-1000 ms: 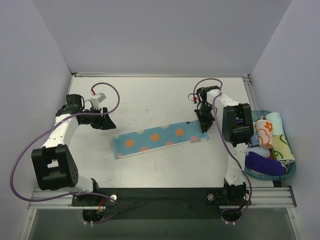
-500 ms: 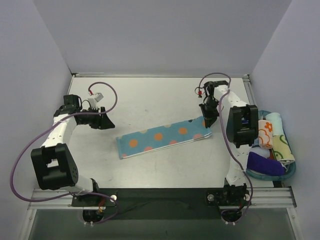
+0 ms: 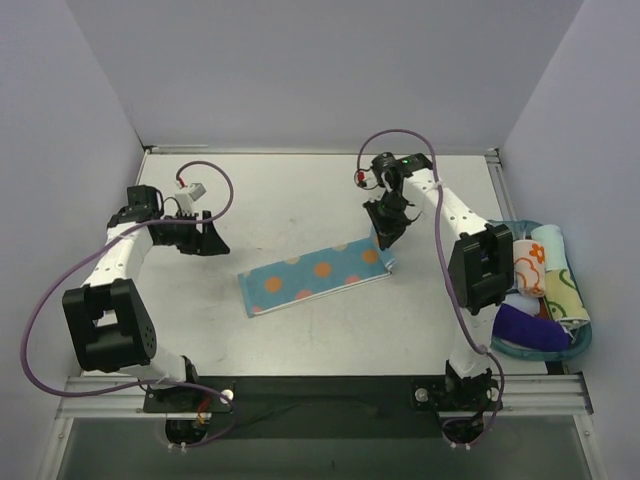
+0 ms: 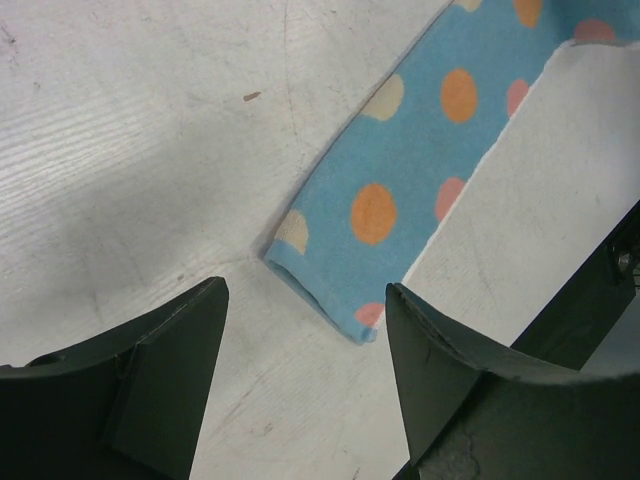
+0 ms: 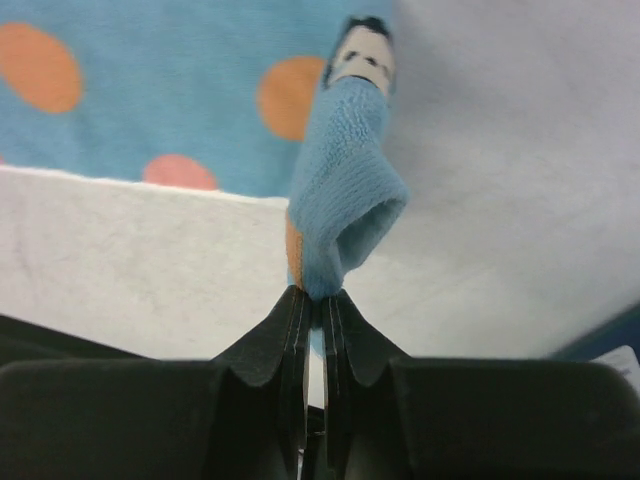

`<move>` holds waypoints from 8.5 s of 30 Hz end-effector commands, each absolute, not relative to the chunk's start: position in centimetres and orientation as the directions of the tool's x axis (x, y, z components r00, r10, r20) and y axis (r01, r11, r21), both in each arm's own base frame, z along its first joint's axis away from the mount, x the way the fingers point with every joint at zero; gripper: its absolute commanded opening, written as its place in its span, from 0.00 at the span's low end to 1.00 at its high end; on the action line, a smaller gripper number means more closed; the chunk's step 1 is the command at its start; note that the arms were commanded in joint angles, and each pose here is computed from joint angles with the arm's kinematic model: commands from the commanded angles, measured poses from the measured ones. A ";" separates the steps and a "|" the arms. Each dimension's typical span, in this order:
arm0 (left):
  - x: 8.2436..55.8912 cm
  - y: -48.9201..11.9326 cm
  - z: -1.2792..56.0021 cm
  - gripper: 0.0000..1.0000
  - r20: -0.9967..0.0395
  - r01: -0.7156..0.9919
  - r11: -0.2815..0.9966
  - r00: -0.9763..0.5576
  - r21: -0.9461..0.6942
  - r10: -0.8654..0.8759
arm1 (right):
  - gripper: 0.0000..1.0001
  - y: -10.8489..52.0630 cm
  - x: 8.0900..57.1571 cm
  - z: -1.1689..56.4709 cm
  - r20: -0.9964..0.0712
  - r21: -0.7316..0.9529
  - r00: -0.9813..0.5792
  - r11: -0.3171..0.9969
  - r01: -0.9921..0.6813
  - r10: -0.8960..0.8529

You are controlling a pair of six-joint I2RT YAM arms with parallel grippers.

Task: Roll the towels
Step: Fold the towel, then roll the towel

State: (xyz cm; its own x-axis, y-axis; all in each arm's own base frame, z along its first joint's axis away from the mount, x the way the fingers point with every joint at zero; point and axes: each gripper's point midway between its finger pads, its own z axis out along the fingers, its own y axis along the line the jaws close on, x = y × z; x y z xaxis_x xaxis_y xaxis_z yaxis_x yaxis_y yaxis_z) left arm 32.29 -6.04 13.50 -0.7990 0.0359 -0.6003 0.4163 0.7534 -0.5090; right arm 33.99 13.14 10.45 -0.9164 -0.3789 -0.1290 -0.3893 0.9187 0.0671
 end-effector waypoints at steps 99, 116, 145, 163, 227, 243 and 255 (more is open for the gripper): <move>32.0 -11.2 11.2 0.46 -0.300 0.304 0.851 -0.936 -0.428 0.183 | 0.38 20.2 27.9 4.1 -0.027 0.402 -0.890 0.810 -0.427 -0.455; 34.4 -13.8 2.0 0.25 -0.118 0.297 0.870 -0.955 -0.392 0.273 | 0.36 21.5 20.8 2.4 0.133 0.492 -0.860 0.786 -0.375 -0.493; 38.7 -17.7 5.1 0.36 -0.368 0.429 0.766 -0.890 -0.478 0.269 | 0.34 24.2 21.9 1.7 0.083 0.620 -0.898 0.728 -0.293 -0.432; 41.9 -18.3 10.3 0.61 -0.566 0.565 0.664 -0.785 -0.490 0.251 | 0.49 24.0 21.2 5.6 0.040 0.699 -0.922 0.670 -0.250 -0.386; 10.3 -26.0 7.6 0.00 -0.603 0.989 -0.129 0.056 -0.079 0.796 | 0.32 31.1 26.4 5.0 -0.130 0.675 -0.883 0.612 -0.412 -0.451; 18.9 -26.1 8.9 0.00 -0.636 0.979 0.104 -0.192 -0.173 0.748 | 0.29 31.3 23.8 0.1 -0.003 0.682 -0.865 0.631 -0.369 -0.502; 25.0 -24.6 5.0 0.00 -0.590 0.908 0.326 -0.418 -0.262 0.691 | 0.30 31.6 23.8 1.0 -0.012 0.697 -0.866 0.616 -0.366 -0.500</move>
State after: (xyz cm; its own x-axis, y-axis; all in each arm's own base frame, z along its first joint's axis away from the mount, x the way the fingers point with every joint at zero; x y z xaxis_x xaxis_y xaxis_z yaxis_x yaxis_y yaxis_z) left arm 21.95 -22.84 3.14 -0.4133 0.7572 -0.5058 0.9089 0.3090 -0.2800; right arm 25.01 32.57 1.78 -0.8737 -0.4828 -0.0600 -0.3727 0.5848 0.7205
